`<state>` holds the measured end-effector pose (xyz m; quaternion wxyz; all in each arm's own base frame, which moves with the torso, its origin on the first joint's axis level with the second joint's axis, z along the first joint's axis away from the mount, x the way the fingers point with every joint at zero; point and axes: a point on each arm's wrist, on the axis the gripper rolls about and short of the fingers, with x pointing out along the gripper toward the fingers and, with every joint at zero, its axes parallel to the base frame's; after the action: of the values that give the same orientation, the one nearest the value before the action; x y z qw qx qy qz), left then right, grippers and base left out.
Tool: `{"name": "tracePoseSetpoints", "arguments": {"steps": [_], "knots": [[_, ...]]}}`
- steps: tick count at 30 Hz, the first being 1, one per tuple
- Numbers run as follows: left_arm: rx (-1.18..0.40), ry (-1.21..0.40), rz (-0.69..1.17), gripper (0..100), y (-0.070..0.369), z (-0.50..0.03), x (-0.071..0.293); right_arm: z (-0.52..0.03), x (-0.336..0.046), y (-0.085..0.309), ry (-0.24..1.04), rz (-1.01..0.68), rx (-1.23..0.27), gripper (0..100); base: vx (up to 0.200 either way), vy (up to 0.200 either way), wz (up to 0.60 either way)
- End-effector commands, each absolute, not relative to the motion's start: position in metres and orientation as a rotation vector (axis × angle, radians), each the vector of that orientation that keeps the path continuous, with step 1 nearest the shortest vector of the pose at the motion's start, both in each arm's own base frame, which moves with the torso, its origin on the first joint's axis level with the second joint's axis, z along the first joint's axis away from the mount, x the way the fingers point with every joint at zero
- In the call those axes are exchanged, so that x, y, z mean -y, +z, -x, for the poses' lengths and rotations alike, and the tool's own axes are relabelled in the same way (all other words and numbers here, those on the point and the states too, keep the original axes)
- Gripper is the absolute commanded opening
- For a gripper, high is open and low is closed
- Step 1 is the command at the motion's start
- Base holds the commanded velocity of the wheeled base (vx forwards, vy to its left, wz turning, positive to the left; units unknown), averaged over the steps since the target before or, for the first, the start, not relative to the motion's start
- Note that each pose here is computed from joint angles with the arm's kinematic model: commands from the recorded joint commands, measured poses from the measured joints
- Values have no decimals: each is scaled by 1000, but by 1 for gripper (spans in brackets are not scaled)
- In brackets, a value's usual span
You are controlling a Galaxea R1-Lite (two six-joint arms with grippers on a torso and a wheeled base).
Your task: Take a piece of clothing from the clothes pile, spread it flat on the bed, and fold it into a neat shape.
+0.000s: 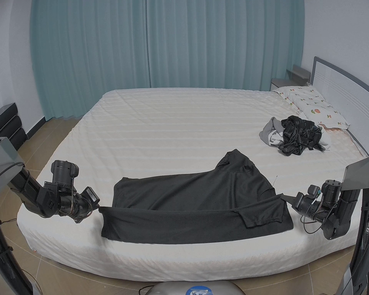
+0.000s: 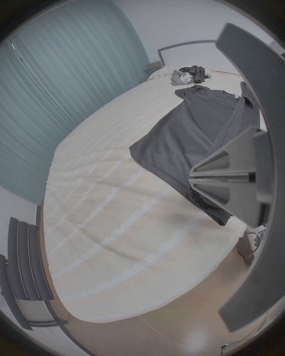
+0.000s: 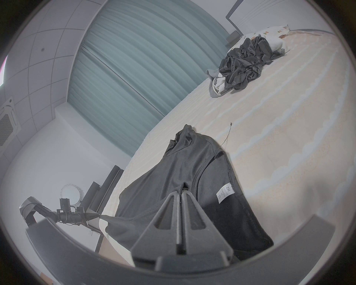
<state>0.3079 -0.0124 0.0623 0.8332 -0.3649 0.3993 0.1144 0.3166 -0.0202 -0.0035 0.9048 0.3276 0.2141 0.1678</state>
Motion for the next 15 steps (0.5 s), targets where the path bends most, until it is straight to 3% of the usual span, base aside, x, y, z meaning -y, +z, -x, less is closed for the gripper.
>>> {"name": "tracePoseSetpoints", "arguments": {"steps": [1,15], "knots": [[-872,238,734,0,70,-303,10,-311,19,6,360,-669,-424,0,0,0,0],[-909,225,761,0,43,-323,14,-322,20,-12,347,-676,-444,0,0,0,0]]}}
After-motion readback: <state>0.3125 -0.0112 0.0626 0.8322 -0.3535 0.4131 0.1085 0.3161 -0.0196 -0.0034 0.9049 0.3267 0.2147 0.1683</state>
